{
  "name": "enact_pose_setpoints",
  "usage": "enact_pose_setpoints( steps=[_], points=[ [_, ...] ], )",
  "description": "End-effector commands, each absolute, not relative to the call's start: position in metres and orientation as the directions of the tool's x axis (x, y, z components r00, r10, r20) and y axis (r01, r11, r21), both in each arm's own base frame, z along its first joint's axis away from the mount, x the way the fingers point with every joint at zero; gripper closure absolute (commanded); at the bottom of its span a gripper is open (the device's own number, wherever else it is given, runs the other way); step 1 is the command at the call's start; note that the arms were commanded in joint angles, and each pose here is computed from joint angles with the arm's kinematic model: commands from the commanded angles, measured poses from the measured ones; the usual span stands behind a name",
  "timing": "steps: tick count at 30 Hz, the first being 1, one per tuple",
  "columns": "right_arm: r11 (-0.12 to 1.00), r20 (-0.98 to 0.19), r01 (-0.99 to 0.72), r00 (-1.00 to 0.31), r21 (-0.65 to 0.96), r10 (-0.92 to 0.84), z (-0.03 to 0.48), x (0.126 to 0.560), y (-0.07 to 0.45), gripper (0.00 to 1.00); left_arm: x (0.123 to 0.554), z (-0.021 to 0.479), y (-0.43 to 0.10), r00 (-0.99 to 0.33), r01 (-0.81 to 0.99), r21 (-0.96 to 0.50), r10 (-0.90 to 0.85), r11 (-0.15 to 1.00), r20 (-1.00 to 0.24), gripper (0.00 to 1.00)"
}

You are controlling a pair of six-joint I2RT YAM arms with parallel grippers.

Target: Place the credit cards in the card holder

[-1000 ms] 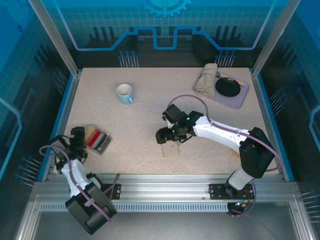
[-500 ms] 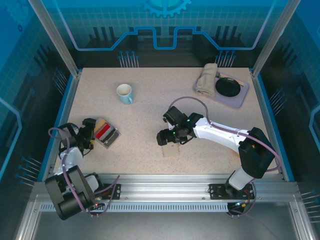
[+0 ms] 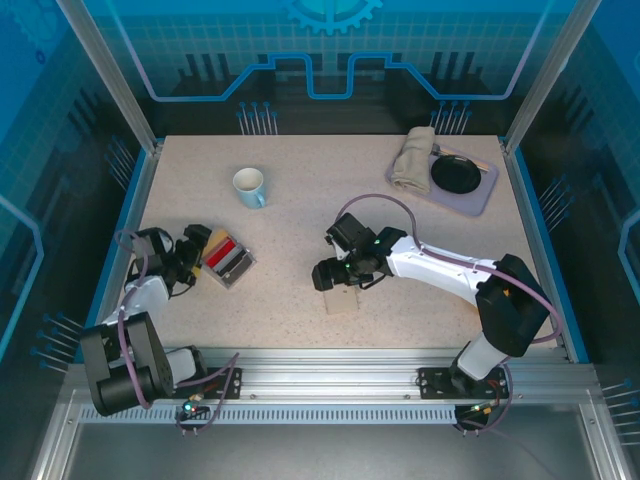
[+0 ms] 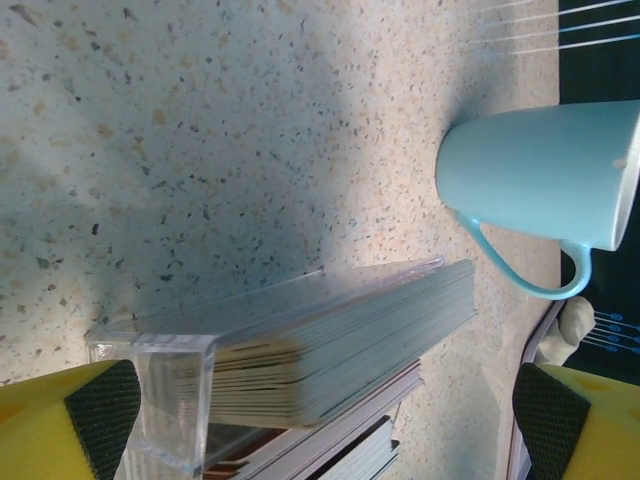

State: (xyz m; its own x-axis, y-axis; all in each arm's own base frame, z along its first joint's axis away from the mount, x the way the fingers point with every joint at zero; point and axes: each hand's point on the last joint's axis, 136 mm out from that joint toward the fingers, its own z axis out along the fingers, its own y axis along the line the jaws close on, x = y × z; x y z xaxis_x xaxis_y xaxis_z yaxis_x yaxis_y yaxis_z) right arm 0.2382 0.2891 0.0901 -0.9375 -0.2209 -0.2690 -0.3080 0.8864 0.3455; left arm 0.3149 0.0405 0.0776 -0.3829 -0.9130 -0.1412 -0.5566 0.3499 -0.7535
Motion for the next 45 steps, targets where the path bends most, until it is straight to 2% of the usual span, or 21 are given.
enact_pose_setpoints(
  steps=[1, 9, 19, 27, 36, 45],
  points=[
    [0.878, -0.255, -0.302, -0.942, 0.371, -0.217, 0.084, 0.242, 0.292, 0.19, 0.323, 0.08, 0.039, -0.416, -0.544, -0.738, -0.892, 0.399, -0.176, 0.01],
    [0.881, -0.25, -0.299, -0.944, 0.367, -0.216, 0.083, 0.247, 0.287, 0.19, 0.356, 0.085, 0.01, -0.526, -0.466, -0.744, -0.826, 0.478, -0.201, 0.01],
    [0.874, -0.239, -0.235, -0.961, 0.425, -0.142, 0.085, 0.253, 0.27, 0.2, 0.37, 0.078, -0.042, -0.643, -0.39, -0.744, -0.739, 0.542, -0.202, 0.01],
    [0.858, -0.224, -0.18, -0.971, 0.48, -0.078, 0.085, 0.257, 0.266, 0.22, 0.389, 0.079, -0.1, -0.745, -0.292, -0.749, -0.632, 0.595, -0.212, 0.01],
    [0.859, -0.212, -0.093, -0.977, 0.504, 0.019, 0.083, 0.263, 0.236, 0.23, 0.414, 0.069, -0.164, -0.864, -0.178, -0.714, -0.455, 0.678, -0.217, 0.01],
    [0.852, -0.191, -0.009, -0.976, 0.524, 0.107, 0.08, 0.258, 0.206, 0.25, 0.422, 0.065, -0.224, -0.9, -0.151, -0.749, -0.403, 0.646, -0.166, 0.01]
  ],
)
